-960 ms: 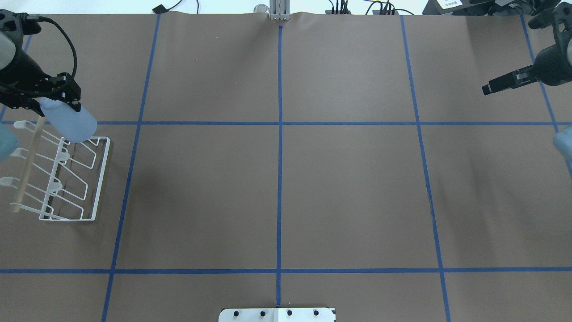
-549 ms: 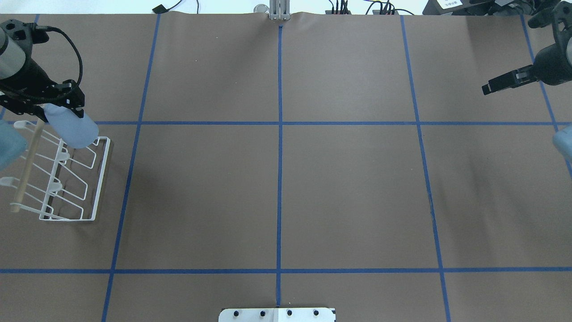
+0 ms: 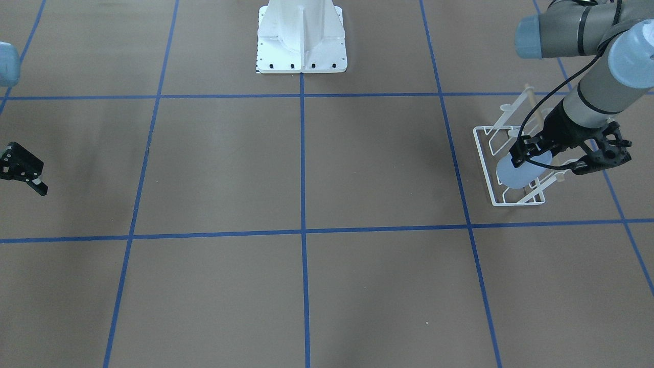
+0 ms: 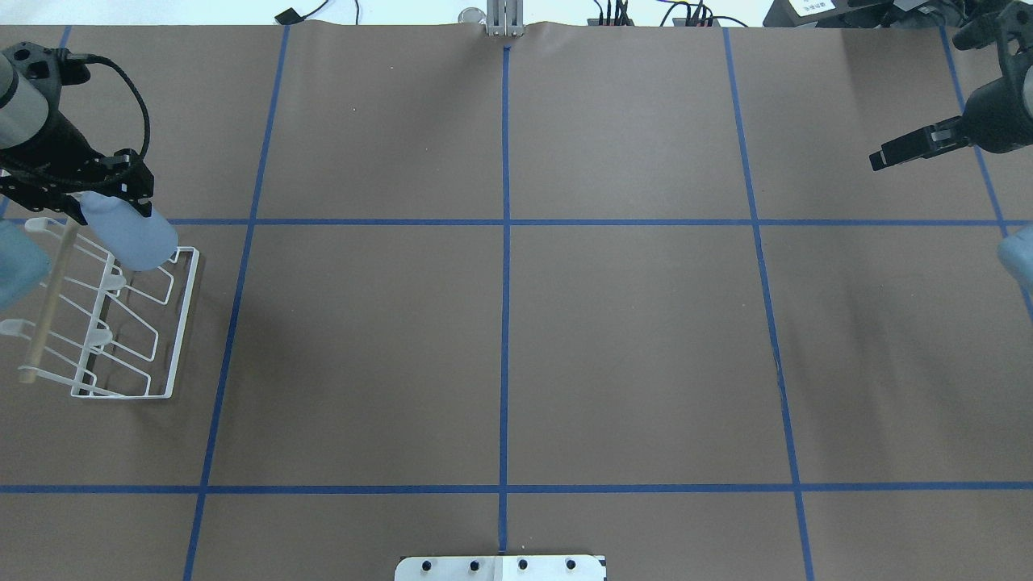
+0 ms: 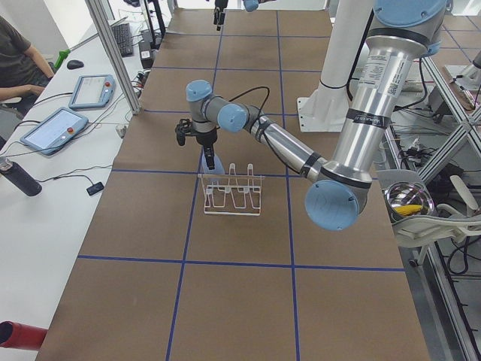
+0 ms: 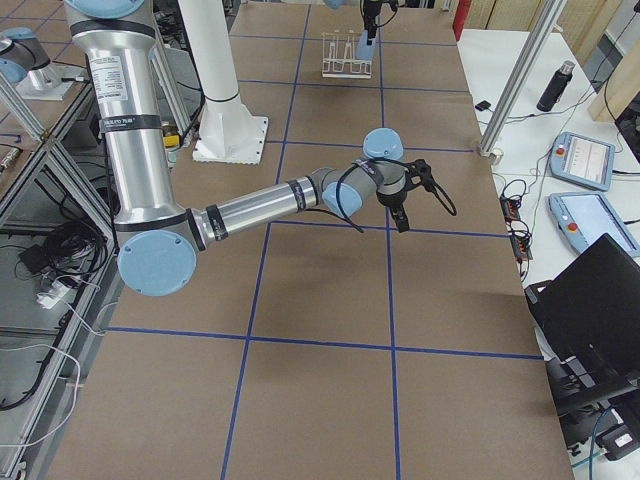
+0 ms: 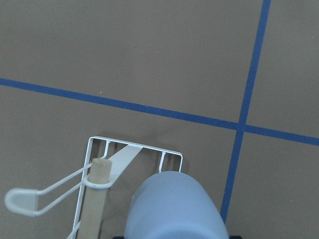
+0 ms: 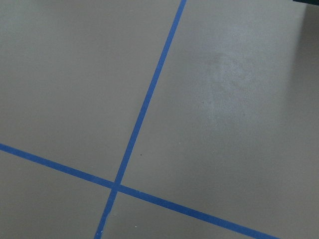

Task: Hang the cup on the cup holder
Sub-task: 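Open the left gripper to release the cup on the rack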

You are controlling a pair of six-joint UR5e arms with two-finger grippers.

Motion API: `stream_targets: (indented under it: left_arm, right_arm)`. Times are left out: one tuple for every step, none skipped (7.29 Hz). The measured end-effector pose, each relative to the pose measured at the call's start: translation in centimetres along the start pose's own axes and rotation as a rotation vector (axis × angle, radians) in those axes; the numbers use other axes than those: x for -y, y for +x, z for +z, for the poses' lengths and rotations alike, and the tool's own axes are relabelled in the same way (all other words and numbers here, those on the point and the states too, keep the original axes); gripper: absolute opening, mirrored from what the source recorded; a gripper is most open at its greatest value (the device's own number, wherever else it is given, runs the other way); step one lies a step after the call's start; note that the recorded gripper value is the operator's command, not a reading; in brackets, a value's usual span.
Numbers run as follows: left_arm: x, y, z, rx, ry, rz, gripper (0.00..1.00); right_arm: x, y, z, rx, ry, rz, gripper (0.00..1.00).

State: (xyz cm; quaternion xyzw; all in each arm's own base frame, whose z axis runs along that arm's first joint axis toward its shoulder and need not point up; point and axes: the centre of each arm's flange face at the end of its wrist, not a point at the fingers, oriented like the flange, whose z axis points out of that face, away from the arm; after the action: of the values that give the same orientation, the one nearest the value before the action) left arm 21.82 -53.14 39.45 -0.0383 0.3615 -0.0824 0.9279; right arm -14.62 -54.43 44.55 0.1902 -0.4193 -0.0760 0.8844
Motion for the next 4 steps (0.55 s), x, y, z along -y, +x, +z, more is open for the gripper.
stream_targets:
  left_arm:
    - [-0.2,0.1,-0.3,-0.007,0.003,0.005,0.98]
    - [-0.4,0.5,-0.9,-0.018,0.011,0.016,0.98]
    - [-0.7,0.9,-2.0,-0.034,0.027,0.045,0.98]
    - [-0.8,0.3,-3.5,-0.045,0.053,0.094,0.98]
  right_arm:
    - [0.0,-0.3,-0.4,-0.006,-0.011,0.009,1.00]
    - [0.0,-0.9,-1.1,-0.015,-0.025,0.023,1.00]
    - [0.1,-1.1,-2.2,-0.025,-0.034,0.040,1.00]
    - [0.2,-0.6,-3.3,-0.039,-0.036,0.063,1.00]
